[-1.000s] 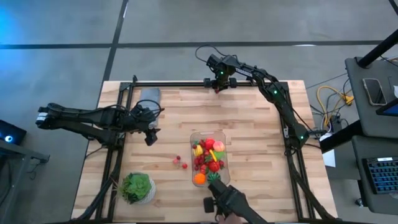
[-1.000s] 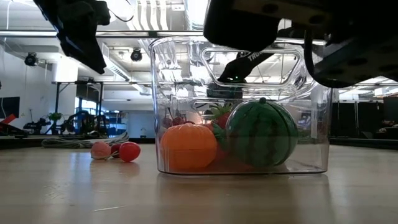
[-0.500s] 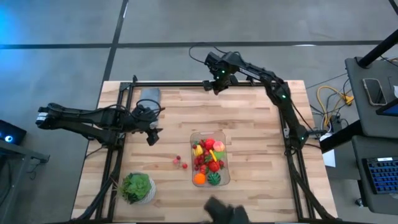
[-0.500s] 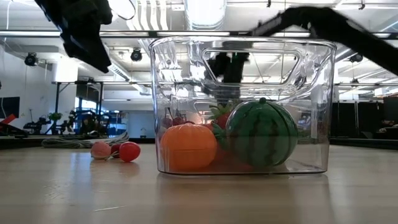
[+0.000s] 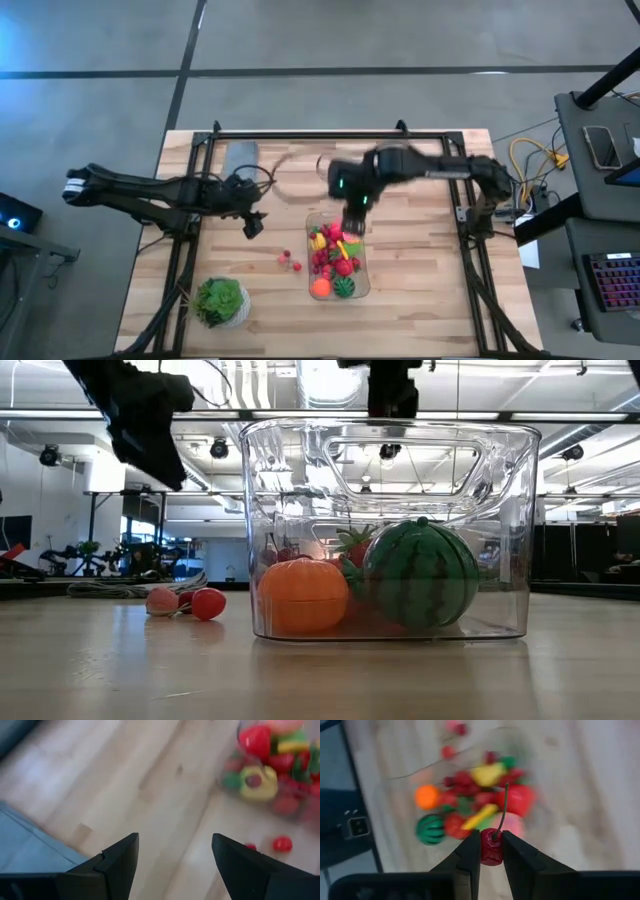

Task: Pick and placing Produce into tupperware
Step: Put the cherry into the transparent bin, then put the peach into the transparent bin, then put the cherry into the transparent bin

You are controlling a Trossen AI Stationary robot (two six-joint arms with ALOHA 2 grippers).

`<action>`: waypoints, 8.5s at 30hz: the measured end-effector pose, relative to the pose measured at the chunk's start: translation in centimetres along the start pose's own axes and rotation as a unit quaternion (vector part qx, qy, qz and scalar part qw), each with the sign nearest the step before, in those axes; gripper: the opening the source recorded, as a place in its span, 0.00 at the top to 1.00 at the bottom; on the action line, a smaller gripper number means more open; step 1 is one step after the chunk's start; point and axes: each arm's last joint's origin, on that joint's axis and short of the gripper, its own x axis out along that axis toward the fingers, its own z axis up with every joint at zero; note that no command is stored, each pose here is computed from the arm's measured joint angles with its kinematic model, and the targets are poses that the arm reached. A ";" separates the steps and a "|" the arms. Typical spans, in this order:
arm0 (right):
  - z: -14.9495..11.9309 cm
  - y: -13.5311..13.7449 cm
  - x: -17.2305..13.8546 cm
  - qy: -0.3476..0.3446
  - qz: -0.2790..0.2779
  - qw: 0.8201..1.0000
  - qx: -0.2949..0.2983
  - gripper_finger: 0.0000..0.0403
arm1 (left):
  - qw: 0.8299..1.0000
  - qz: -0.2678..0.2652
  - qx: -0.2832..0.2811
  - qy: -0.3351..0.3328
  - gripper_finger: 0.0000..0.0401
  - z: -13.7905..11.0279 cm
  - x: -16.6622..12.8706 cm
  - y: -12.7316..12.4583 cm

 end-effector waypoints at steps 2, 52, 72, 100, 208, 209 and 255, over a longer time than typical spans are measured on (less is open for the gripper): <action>-0.4 1.9 1.3 -0.009 0.009 1.000 -0.021 0.81 | 1.000 -0.010 0.003 0.028 0.41 -0.3 0.8 -0.3; -8.6 3.6 -7.5 -0.167 -0.226 0.958 0.061 0.33 | 0.980 -0.100 0.112 0.133 0.43 -5.1 10.5 -11.0; -8.9 3.5 -8.0 -0.176 -0.229 0.955 0.063 0.33 | 0.977 -0.099 0.117 0.149 0.70 -5.8 10.7 -10.6; -9.1 3.4 -8.5 -0.184 -0.228 0.954 0.064 0.34 | 0.958 -0.070 0.274 -0.054 0.80 3.9 0.3 -7.4; -5.7 0.5 -7.0 -0.114 -0.227 0.965 0.059 0.40 | 0.951 -0.190 0.196 0.143 0.51 -1.5 12.2 -7.9; -5.7 0.5 -7.0 -0.113 -0.227 0.965 0.059 0.40 | 0.951 -0.188 0.197 0.145 0.52 -1.6 12.3 -7.9; -6.2 0.4 -7.6 -0.112 -0.227 0.965 0.068 0.41 | 0.957 -0.154 0.205 0.138 0.53 -2.7 13.1 -7.5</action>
